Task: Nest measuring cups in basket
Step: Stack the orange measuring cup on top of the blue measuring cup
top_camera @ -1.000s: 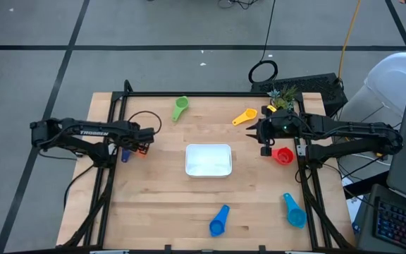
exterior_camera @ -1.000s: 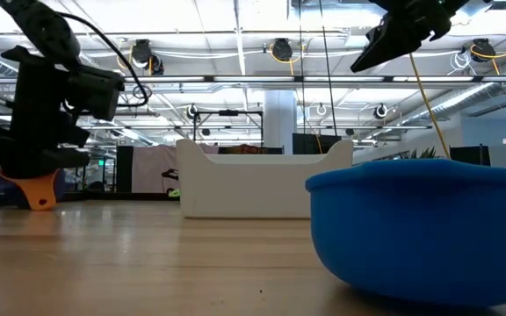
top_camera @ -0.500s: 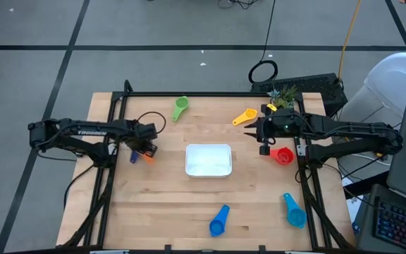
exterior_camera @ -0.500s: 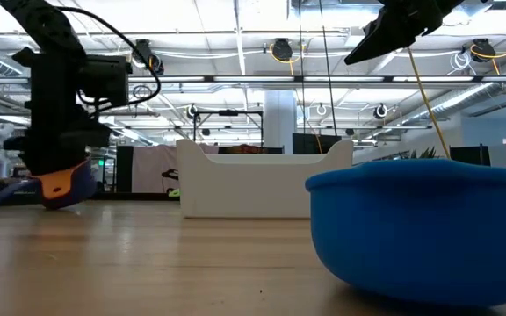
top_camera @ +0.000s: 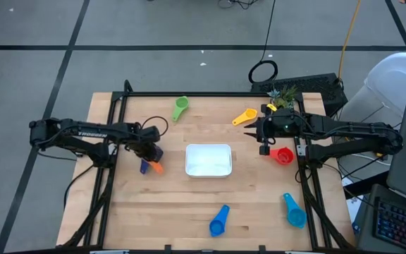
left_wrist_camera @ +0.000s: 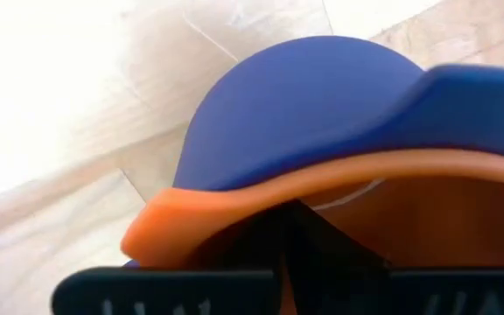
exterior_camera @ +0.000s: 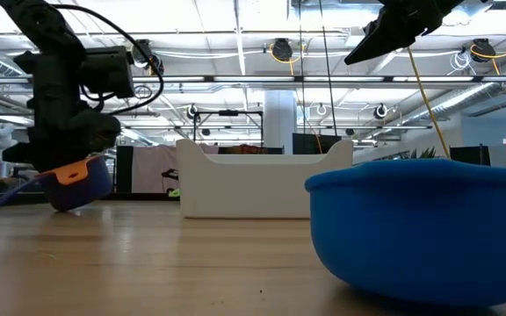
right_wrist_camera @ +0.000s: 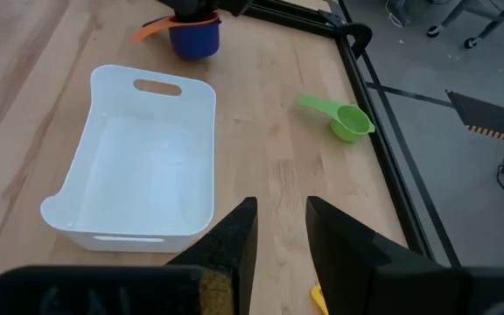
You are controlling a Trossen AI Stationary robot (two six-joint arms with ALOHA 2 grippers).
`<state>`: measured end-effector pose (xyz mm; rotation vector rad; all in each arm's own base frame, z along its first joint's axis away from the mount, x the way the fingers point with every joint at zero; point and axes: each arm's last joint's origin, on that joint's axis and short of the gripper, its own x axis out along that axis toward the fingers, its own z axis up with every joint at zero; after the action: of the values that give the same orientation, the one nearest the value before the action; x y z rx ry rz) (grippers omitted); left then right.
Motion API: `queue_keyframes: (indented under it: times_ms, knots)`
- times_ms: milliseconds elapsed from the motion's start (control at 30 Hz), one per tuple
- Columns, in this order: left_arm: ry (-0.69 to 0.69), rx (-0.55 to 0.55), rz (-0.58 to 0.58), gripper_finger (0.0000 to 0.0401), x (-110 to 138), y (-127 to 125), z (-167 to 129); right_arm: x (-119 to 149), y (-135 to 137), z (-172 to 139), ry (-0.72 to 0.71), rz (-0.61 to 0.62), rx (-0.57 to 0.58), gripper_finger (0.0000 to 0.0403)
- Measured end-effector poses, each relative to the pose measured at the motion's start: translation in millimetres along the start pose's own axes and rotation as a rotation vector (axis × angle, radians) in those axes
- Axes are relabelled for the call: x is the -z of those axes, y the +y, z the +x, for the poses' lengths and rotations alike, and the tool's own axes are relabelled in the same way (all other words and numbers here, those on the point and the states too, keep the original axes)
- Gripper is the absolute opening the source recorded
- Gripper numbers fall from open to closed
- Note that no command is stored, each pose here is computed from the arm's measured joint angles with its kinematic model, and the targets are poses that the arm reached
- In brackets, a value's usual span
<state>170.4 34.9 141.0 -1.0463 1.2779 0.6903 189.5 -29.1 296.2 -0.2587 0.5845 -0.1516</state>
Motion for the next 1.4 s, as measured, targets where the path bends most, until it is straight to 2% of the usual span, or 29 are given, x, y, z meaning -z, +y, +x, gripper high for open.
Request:
queue_keyframes:
  times_ms: [100, 233, 467, 700, 933, 1100, 1233, 1400]
  knots:
    - [-0.022, -0.020, -0.003, 0.0003, 3.5, -5.9, -2.2, 0.0, 0.0, 0.0, 0.000, 0.000, 0.000, 0.0096]
    - [-0.117, -0.063, 0.012, 0.0002, 4.3, -20.0, -12.5, 0.0, 0.0, 0.0, 0.000, 0.000, 0.000, 0.0096]
    - [-0.253, -0.045, 0.056, 0.0001, 5.2, -45.0, -33.3, 0.0, 0.0, 0.0, 0.000, 0.004, 0.000, 0.0096]
    - [-0.297, -0.088, 0.095, 0.0001, 11.7, -47.7, -34.5, 0.0, 0.0, 0.1, 0.001, 0.004, 0.000, 0.0096]
    - [-0.332, -0.132, 0.199, 0.0001, 12.8, -50.2, -39.3, 0.0, 0.0, 0.1, 0.000, 0.005, 0.000, 0.0096]
    - [-0.409, -0.132, 0.293, 0.0001, 7.4, -65.9, -64.3, -2.1, -0.6, 0.1, -0.022, 0.028, 0.006, 0.0096]
    - [-0.504, -0.102, 0.415, 0.0001, 1.2, -80.1, -82.6, -2.9, -0.8, 0.1, -0.030, 0.051, 0.008, 0.0096]
    - [-0.496, -0.142, 0.496, 0.0001, -8.8, -78.1, -74.3, -2.8, -0.7, 0.0, -0.029, 0.083, 0.007, 0.0096]
